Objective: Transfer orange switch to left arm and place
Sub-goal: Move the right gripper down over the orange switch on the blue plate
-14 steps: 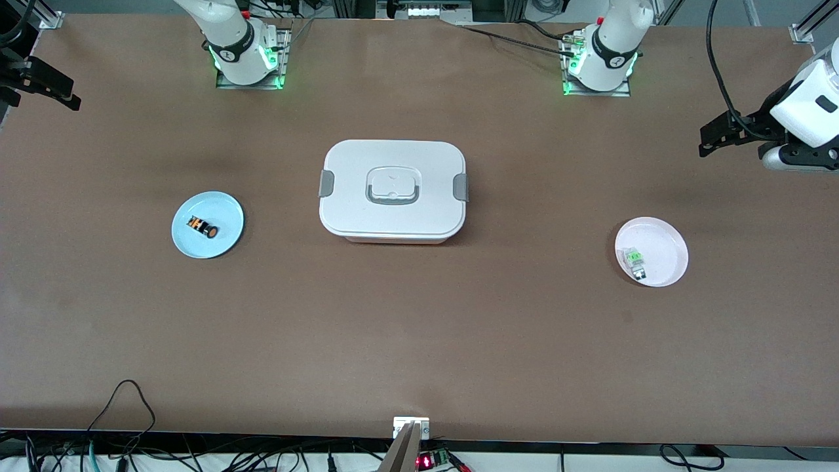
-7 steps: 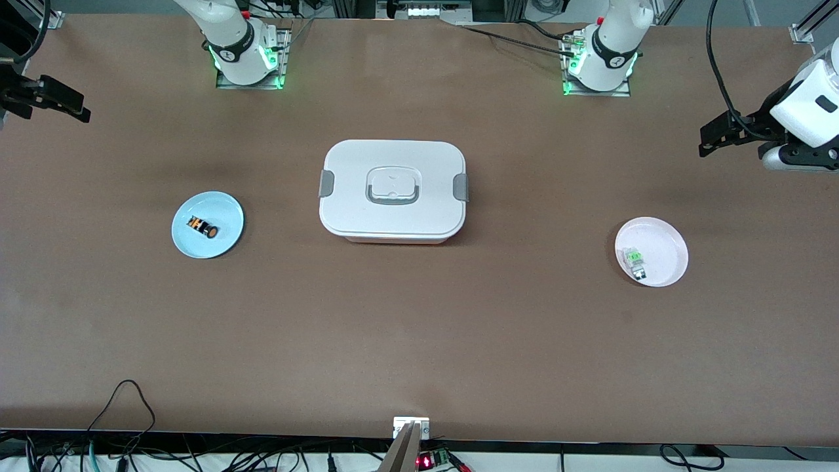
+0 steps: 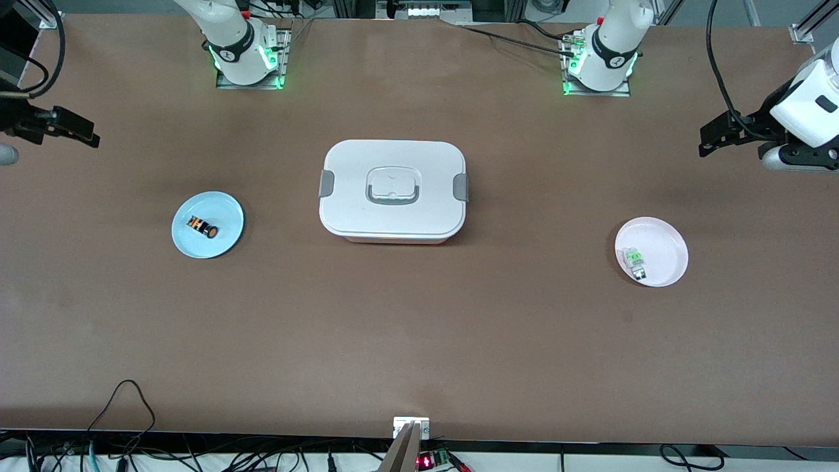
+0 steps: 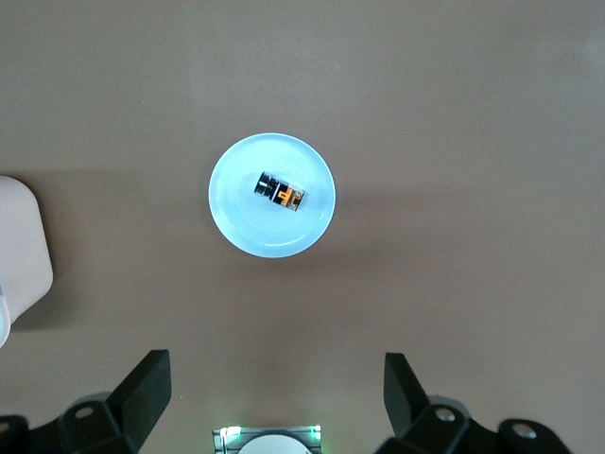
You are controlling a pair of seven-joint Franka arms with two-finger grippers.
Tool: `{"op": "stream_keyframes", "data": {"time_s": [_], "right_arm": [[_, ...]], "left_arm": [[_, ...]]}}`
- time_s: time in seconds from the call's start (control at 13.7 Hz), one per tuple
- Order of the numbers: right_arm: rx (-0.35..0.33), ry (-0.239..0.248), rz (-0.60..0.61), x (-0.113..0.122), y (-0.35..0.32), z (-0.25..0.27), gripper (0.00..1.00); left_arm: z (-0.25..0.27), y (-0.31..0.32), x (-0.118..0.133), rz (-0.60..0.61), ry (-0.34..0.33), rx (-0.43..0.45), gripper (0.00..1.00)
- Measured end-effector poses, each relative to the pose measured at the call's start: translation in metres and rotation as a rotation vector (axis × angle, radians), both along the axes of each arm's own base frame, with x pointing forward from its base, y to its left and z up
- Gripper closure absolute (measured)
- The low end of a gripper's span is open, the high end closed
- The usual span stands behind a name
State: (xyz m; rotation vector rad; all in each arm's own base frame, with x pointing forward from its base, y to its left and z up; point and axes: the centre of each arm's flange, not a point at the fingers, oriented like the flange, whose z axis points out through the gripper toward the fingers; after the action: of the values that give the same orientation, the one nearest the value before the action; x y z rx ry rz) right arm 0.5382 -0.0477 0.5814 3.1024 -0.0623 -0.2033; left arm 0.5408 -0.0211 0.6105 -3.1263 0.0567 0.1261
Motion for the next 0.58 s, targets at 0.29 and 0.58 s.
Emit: {"op": "stream_keyframes", "data": {"time_s": [0.29,0.58], "right_arm": [[0.002,0.032,0.004,0.015,0.001,-0.028,0.00],[-0.001,0.093,-0.016,0.029,0.011,-0.064,0.00]], "left_arm": [[0.000,-0.001,0.000,-0.002,0.000,0.000,0.00],[0.000,-0.005,0.000,-0.008,-0.001,0.000,0.00]]}}
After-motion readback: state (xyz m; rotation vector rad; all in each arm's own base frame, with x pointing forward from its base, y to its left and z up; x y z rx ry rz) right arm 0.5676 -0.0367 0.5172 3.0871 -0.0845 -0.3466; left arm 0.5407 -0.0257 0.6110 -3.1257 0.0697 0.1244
